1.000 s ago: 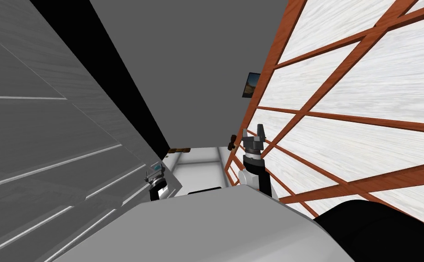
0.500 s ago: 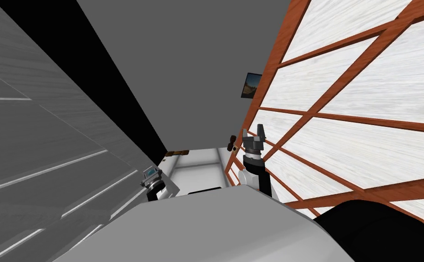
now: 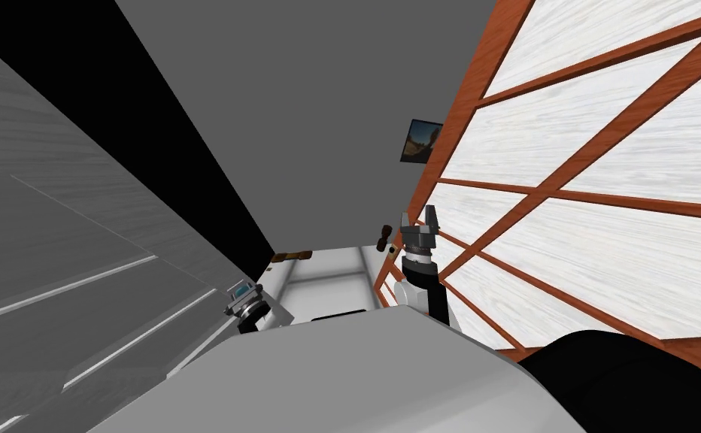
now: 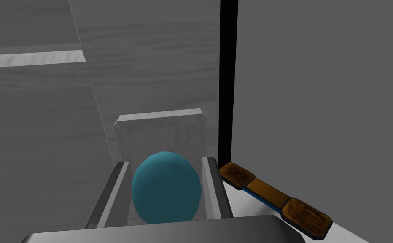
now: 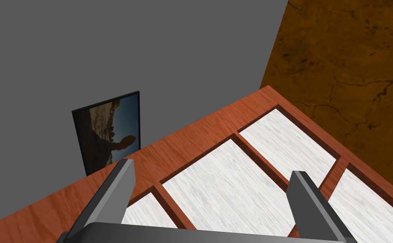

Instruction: Push the door open

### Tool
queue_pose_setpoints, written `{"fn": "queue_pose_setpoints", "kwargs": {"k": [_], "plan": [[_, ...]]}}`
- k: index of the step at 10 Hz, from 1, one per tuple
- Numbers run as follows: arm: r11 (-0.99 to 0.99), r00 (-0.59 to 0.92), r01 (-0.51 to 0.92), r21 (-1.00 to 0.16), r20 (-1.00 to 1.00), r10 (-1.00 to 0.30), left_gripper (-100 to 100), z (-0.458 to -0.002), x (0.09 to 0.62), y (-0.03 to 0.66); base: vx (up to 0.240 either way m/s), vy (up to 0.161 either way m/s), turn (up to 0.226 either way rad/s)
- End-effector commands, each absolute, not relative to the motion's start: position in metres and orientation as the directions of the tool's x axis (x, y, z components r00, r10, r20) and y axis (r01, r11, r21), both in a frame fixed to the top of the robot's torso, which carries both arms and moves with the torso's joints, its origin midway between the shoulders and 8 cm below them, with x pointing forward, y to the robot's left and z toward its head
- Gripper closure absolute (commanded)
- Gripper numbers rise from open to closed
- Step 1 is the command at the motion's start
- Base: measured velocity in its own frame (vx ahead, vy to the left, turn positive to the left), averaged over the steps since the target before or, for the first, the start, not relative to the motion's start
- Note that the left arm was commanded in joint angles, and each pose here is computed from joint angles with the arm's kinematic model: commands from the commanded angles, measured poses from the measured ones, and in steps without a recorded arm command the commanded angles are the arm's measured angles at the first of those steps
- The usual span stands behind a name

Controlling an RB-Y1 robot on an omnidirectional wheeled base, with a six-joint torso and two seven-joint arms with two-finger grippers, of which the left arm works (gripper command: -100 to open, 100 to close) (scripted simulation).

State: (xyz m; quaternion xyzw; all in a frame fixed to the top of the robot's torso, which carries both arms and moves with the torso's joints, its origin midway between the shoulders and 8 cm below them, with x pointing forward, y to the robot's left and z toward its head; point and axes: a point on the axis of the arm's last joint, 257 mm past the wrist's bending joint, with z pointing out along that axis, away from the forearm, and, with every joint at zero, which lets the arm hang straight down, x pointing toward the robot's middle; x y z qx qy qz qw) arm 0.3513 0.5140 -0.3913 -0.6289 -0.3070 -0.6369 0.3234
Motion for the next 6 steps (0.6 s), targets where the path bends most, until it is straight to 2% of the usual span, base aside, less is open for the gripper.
{"fn": "queue_pose_setpoints", "kwargs": {"k": [1, 5, 6], "plan": [[-0.578, -0.004, 0.816, -0.014, 1.000, -0.030, 100, -0.389, 0.340, 0.522, 0.101, 0.039, -0.042], [-0.552, 0.003, 0.834, -0.004, 1.000, -0.004, 100, -0.398, 0.329, 0.520, 0.080, 0.029, -0.025], [-0.521, 0.003, 0.854, -0.018, 1.000, -0.030, 100, -0.389, 0.318, 0.544, 0.127, 0.051, 0.023]]}}
